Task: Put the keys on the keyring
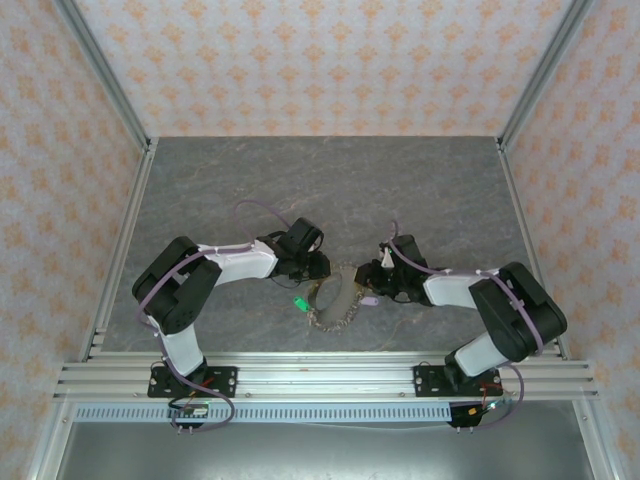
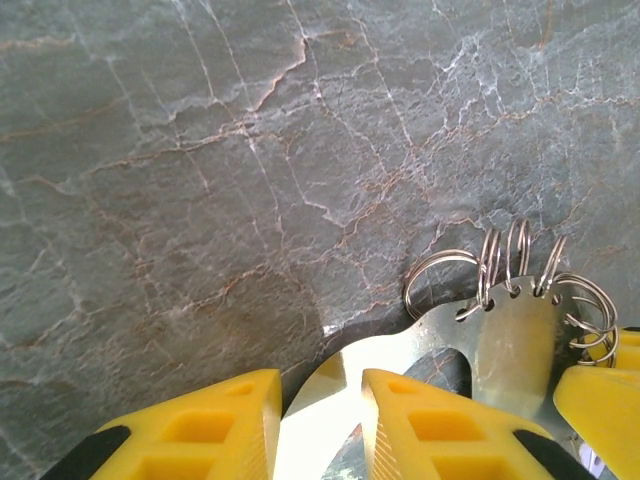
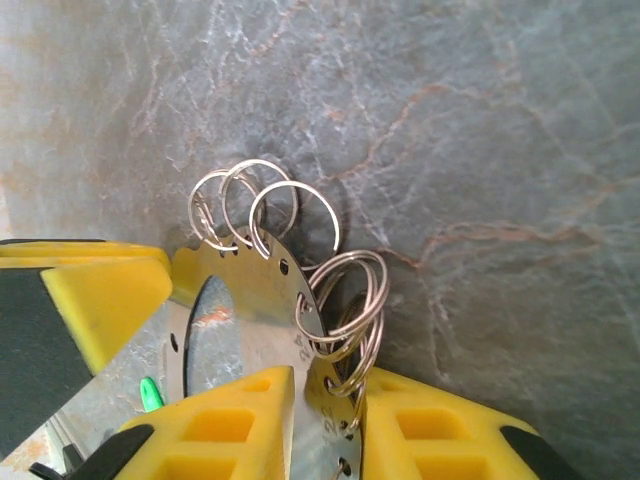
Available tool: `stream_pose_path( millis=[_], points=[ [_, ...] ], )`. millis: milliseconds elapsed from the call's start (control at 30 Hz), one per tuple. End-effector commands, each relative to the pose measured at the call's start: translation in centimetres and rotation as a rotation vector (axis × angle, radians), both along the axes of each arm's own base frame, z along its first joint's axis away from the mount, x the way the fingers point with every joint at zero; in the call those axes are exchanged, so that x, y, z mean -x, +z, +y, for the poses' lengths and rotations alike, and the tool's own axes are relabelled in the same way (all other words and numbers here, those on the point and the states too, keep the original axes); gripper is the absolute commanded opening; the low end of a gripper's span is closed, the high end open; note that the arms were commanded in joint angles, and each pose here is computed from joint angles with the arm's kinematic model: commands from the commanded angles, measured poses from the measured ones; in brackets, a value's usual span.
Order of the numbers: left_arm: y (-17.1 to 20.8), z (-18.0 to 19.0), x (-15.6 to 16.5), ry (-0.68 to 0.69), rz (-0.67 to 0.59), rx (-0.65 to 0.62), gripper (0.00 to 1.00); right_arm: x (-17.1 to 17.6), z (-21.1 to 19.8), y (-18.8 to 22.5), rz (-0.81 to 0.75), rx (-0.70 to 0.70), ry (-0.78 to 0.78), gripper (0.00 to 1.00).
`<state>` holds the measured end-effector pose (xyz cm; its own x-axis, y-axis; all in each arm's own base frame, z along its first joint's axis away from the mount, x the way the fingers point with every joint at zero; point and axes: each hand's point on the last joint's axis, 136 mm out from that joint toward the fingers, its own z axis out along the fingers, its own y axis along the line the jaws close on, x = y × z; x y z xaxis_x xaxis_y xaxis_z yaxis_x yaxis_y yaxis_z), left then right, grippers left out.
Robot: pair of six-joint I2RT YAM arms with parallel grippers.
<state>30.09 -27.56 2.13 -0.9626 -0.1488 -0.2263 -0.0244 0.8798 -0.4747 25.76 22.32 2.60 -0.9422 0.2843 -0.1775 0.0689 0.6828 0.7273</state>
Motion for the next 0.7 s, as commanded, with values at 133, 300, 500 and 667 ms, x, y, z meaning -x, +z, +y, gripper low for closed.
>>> stream_pose_path(
  millis=[133,300,500,667],
  points=[
    [-0.2,-0.8,0.3,-0.008,0.017,0.019,0.27,-1.1,2.3,1.8,-0.123,-0.078,0.066,0.17],
    [0.9,-0.1,0.0,0.006,-0.029,-0.002,0.30,-1.4,1.4,2.2,-0.146,-0.054,0.026,0.09],
    [4.2,1.6,-0.9,0.057,-0.136,0.003,0.56,-1.7,0.7,5.5,-0.228,-0.066,0.002,0.03],
    [7.9,3.1,-1.8,0.092,-0.222,0.075,0.80,-2.2,0.7,9.8,-0.318,-0.116,-0.013,0.02]
  ],
)
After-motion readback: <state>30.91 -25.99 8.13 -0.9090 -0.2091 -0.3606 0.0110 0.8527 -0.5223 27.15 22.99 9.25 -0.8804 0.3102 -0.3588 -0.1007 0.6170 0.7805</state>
